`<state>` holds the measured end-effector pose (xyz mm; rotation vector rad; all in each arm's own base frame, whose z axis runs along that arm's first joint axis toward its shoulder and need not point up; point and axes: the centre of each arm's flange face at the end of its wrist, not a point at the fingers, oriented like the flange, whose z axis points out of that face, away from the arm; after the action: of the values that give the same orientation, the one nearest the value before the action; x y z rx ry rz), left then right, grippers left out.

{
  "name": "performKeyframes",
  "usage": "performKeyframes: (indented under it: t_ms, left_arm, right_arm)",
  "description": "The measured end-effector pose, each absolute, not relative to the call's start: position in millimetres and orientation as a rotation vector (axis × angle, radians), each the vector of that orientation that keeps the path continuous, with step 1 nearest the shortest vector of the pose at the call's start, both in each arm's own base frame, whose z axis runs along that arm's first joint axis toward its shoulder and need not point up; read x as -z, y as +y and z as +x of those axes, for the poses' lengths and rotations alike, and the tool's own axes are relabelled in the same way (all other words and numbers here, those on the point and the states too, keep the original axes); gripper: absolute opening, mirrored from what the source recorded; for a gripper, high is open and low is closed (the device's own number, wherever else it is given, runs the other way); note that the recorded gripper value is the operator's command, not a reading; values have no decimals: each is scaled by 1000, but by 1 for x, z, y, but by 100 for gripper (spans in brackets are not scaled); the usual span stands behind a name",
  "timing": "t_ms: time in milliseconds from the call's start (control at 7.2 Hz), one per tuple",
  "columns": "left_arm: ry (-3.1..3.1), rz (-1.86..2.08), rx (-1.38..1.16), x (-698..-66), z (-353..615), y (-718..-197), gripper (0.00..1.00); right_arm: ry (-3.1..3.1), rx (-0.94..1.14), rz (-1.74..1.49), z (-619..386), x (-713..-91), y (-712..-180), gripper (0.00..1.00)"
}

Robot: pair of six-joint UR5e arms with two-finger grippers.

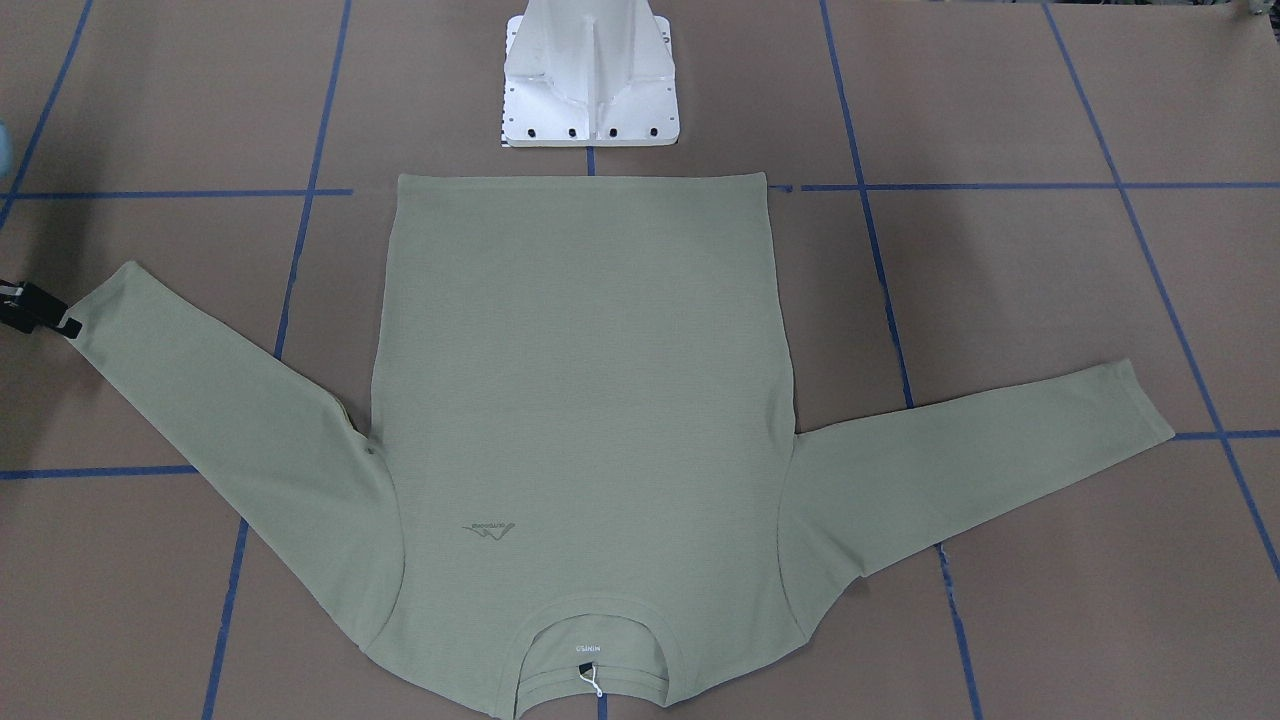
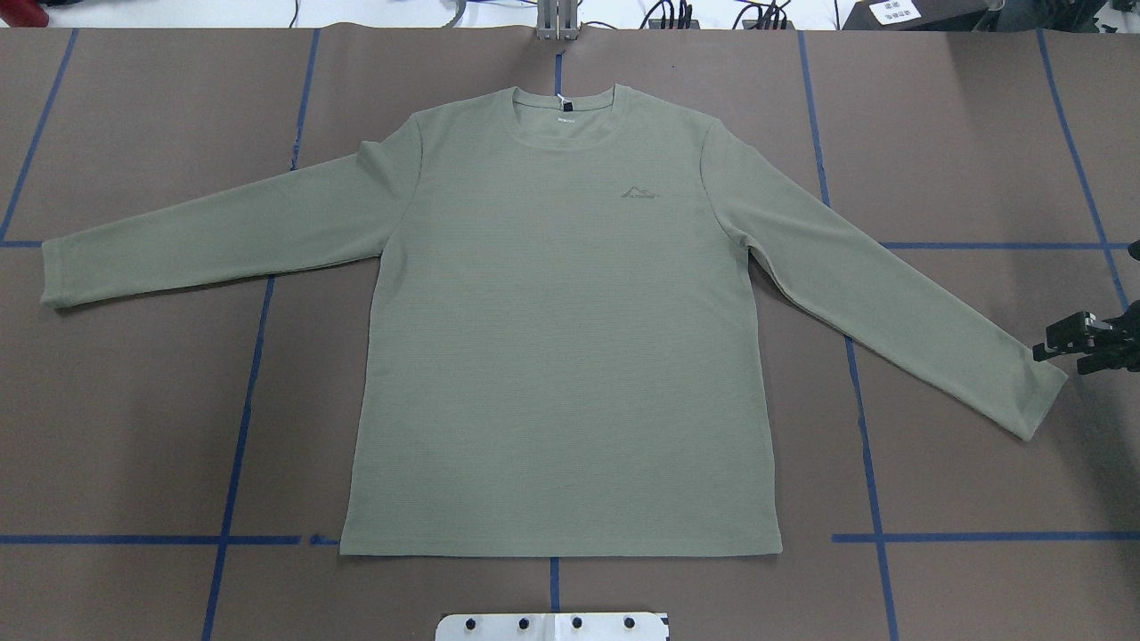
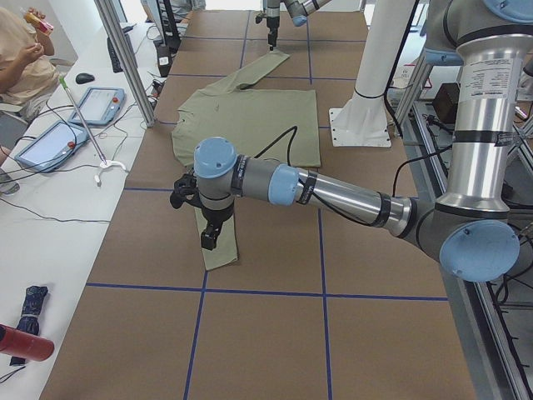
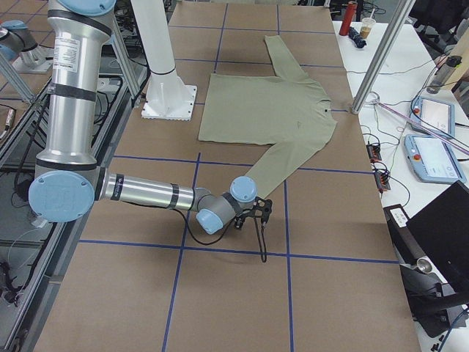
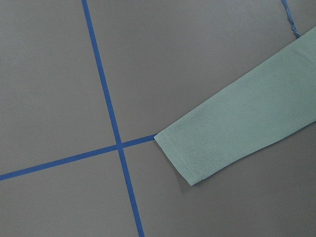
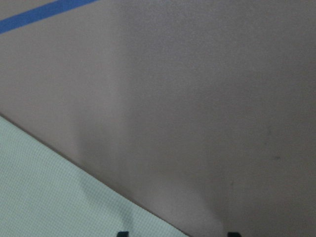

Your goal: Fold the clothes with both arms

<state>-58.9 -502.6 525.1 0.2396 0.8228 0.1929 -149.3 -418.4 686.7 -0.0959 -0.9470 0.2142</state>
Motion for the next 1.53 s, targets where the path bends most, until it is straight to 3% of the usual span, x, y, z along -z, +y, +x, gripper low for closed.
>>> performKeyframes:
  t_ms: [694,833,972,1111,1250,1389,1528]
  left_arm:
    - [827,236,-192,-526,-59,-502,100]
    - [829,236,-191,-526,-59,-502,100]
    - [829,235,-191,-526,-59,-502,100]
    - [830,235,-190,-526,-59,-502,100]
    - [830,235,-190,-526,-59,-502,100]
    - [831,235,-190,-526,-59,-502,100]
    - [831,235,-190,-526,-59,-501,100]
  right_arm:
    - [-946,-212,-105,-150,-689,-415,65]
    - [-945,-212,-107,-150,-690,-415,54]
    - [-944,-213,-109,-150,-690,-414,33]
    - [-943,-215,-111,-150,-691,-414,24]
    - [-943,-218,-114,-150,-691,-413,8]
    - [-943,-219,-116,-150,-691,-413,0]
    - [-943,-219,-118,-150,-692,-412,0]
